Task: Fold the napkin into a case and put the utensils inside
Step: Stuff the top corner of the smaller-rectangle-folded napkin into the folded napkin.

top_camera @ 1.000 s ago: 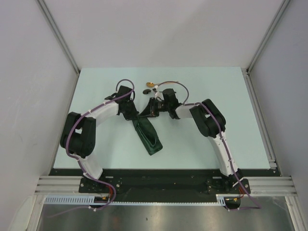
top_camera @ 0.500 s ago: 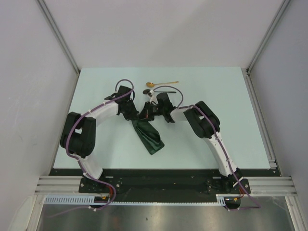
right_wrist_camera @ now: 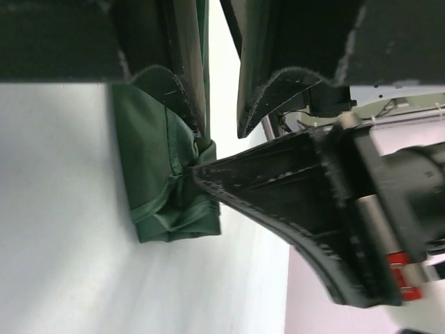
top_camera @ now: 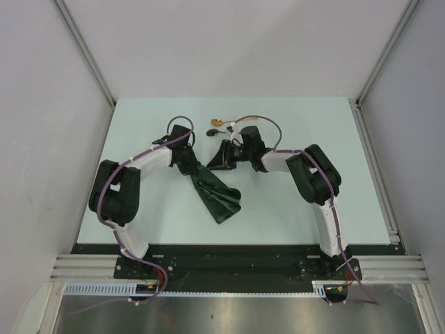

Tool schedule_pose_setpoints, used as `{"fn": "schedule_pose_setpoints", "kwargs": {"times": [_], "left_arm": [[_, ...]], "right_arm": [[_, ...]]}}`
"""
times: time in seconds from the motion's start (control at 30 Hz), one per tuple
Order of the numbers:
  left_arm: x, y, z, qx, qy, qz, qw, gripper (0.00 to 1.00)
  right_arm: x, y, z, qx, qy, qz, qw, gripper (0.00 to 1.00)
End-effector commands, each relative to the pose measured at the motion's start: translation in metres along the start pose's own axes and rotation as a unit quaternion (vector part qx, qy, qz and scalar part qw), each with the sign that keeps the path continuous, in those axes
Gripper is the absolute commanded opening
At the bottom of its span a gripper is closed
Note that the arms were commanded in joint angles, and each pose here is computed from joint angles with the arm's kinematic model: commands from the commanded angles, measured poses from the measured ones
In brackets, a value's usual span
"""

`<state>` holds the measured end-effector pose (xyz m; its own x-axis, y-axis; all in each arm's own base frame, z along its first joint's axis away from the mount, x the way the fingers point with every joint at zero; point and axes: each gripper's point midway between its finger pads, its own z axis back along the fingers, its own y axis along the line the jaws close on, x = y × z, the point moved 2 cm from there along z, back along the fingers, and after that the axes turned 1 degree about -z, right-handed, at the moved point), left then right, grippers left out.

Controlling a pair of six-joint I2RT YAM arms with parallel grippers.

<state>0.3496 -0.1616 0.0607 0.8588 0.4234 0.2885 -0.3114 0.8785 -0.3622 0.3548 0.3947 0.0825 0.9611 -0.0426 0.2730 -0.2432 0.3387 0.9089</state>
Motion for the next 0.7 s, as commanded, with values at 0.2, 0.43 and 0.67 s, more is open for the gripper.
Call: {"fn": "schedule_pose_setpoints", "kwargs": {"times": [0.2, 0.43, 0.67], "left_arm": [[0.008, -0.007, 0.008, -0.019, -0.016, 0.008, 1.000, 0.00], [0.006, -0.006, 0.012, -0.023, -0.018, 0.006, 1.000, 0.00], [0.001, -0.004, 0.008, -0.024, -0.010, 0.011, 1.000, 0.00]], "right_arm": [[-0.011, -0.009, -0.002, -0.012, 0.024, 0.027, 0.999, 0.16], [-0.019, -0.015, -0.031, -0.017, 0.029, 0.023, 0.999, 0.08], [-0.026, -0.032, -0.054, -0.053, 0.002, -0.011, 0.999, 0.06]]}}
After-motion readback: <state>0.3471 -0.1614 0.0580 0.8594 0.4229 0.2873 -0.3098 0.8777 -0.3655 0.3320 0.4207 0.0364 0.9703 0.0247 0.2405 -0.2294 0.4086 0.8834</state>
